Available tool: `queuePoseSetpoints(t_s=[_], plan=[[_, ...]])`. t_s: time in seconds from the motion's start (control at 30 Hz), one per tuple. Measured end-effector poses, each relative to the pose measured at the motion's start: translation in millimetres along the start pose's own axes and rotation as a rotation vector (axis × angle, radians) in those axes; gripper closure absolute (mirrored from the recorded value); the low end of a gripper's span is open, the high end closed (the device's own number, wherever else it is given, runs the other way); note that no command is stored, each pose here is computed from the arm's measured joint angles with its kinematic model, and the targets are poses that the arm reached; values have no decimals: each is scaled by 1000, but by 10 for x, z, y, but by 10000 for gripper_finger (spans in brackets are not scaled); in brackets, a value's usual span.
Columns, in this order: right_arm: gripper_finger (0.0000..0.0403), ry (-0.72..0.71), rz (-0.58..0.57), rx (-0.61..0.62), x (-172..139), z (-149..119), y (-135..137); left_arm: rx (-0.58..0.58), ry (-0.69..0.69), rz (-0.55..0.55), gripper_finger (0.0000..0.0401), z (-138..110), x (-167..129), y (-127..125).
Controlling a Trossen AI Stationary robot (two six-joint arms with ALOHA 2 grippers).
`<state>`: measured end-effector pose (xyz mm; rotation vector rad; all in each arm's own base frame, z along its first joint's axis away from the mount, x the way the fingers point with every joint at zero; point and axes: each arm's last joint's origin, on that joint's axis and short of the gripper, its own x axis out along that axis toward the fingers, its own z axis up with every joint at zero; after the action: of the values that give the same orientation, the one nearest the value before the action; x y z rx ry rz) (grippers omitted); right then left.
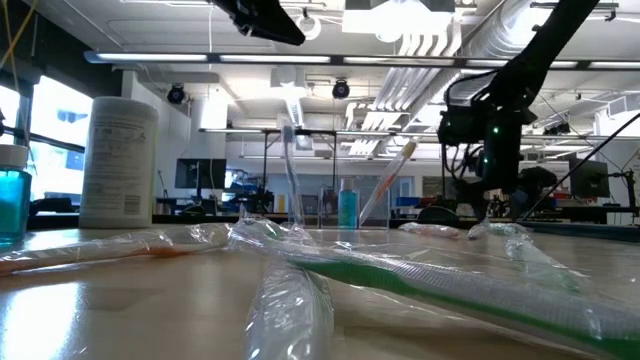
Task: Pick & Place toothbrushing station
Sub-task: Put the top right green toothbrush into the transparent organizer
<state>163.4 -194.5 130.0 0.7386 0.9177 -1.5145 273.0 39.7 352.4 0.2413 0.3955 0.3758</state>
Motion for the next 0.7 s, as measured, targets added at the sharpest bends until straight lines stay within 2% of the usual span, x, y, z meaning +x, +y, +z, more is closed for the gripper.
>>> queuePoseSetpoints(t_s=[0.27,0.43,0.7], plan=[[151,86,18,10,3,19,12,-4,54,-60,276,-44,-38,-128],[183,172,66,12,-22,10,18,-32,69,-95,276,-58,-49,-166],[244,223,76,5,-29,-22,7,-30,104,-177,276,-88,-84,-262]])
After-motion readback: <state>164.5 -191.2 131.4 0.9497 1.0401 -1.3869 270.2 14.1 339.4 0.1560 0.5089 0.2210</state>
